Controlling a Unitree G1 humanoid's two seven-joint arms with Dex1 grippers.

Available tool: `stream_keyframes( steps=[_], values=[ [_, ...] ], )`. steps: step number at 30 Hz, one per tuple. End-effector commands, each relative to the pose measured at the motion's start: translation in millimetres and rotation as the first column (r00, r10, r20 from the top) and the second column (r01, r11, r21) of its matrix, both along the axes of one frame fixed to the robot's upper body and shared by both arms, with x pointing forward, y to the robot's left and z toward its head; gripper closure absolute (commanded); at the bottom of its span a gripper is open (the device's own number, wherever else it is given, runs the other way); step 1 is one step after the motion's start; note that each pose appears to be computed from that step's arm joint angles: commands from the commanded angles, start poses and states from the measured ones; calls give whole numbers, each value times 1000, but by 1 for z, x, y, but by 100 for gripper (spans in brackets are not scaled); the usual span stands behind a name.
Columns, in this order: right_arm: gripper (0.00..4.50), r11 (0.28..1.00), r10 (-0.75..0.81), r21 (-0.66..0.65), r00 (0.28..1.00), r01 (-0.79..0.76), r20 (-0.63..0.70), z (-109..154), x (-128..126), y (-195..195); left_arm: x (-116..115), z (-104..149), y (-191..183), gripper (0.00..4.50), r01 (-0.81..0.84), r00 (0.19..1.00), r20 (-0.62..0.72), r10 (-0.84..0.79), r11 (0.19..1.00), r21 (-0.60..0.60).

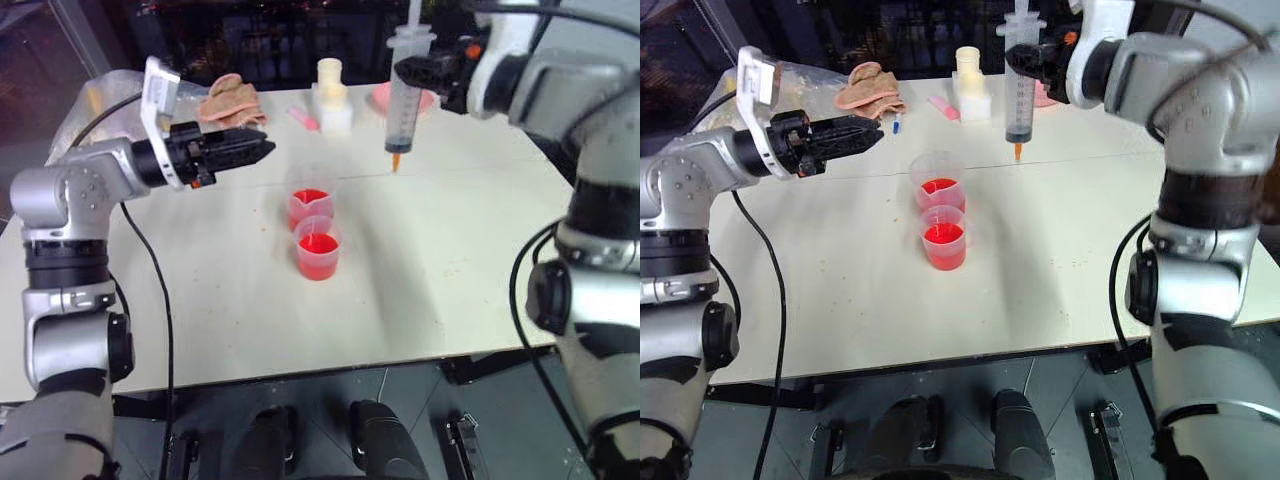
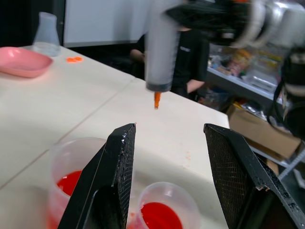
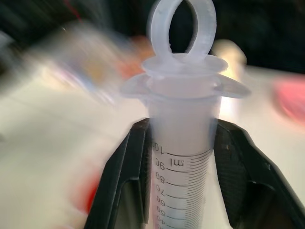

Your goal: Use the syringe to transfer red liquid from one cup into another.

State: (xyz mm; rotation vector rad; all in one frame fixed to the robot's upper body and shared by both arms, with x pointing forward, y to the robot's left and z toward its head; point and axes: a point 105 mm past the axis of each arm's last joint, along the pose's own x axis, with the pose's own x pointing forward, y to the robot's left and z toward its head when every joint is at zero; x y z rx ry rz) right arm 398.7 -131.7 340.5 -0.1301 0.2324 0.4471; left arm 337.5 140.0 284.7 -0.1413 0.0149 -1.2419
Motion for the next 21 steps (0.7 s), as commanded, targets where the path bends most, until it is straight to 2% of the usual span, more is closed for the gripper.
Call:
stream_keyframes(
  steps=[1,3,5,10,21],
  values=[
    [321,980,-82,-188,992,62,-100,-14,10,-4,-23,12,3,210,43,997,69,-44,999,6],
    [321,955,-144,-283,971,86,-191,-31,16,-8,-28,11,6,210,43,997,69,-44,999,18],
    [321,948,-184,-307,937,90,-296,-49,19,-7,-27,12,9,210,17,998,66,-18,1000,8],
    [321,912,-246,-407,870,58,-427,-91,25,-9,-24,13,8,210,-29,997,68,29,1000,-7],
    [321,881,-304,-469,829,58,-469,-143,37,-17,-23,13,12,210,-72,995,68,72,997,-3]
  ],
)
